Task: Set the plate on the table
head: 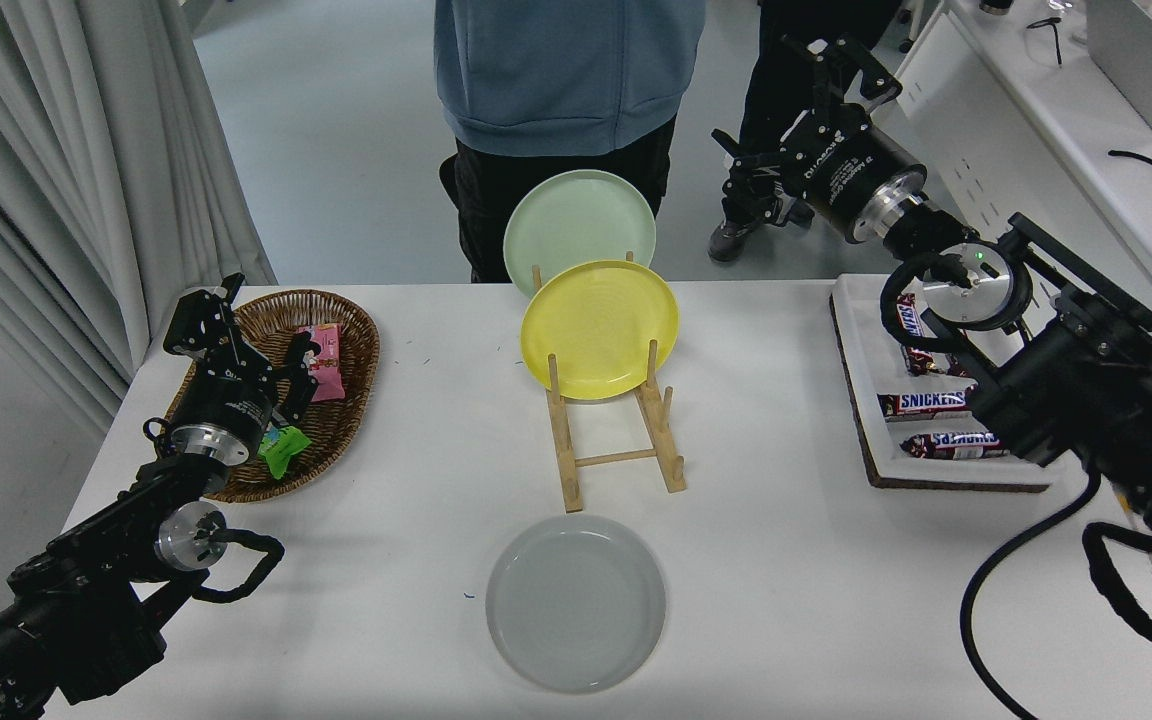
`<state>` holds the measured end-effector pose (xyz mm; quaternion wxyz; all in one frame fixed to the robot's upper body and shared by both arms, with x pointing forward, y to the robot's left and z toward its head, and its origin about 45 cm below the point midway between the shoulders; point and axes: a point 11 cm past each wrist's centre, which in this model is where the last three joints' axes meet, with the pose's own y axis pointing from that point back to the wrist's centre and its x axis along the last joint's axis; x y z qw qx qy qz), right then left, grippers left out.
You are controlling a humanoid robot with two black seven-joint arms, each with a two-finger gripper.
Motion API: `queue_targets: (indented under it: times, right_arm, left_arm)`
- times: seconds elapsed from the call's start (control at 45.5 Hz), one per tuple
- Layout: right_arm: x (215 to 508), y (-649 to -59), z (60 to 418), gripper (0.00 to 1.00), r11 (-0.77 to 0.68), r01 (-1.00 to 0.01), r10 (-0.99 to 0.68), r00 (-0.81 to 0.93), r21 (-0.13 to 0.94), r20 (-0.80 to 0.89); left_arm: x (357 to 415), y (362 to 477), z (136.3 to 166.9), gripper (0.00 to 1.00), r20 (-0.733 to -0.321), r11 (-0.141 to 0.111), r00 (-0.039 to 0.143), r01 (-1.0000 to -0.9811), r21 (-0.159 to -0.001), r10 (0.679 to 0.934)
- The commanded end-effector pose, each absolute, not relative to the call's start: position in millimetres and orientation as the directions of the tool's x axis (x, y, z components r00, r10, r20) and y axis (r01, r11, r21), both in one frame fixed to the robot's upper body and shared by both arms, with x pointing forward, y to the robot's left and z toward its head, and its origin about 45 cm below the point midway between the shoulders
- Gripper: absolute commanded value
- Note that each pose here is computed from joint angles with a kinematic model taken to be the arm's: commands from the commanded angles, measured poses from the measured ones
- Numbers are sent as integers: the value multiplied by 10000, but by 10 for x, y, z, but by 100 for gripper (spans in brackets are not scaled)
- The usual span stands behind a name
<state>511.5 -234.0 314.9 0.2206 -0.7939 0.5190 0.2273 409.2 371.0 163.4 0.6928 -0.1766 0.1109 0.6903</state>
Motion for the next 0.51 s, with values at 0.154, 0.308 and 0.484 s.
queue_targets:
  times: [0.154,0.308,0.484]
  right_arm:
    - [4950,-2995,2223,99,-1429,-9890,-7607,850,384,-6435]
    - [4829,-2969,1923,99,-1060,-9892,-7393,103,1013,-6733]
    - [4696,-2919,1623,99,-680,-9820,-7156,-749,1760,-6945]
  left_arm:
    - [4092,3711,1634,100,-3975,-154,224,-9957,-917,9173]
    - [4092,3711,1634,100,-3975,-154,224,-9957,-917,9173]
    - [4092,3710,1633,100,-3975,-148,224,-9958,-903,9173]
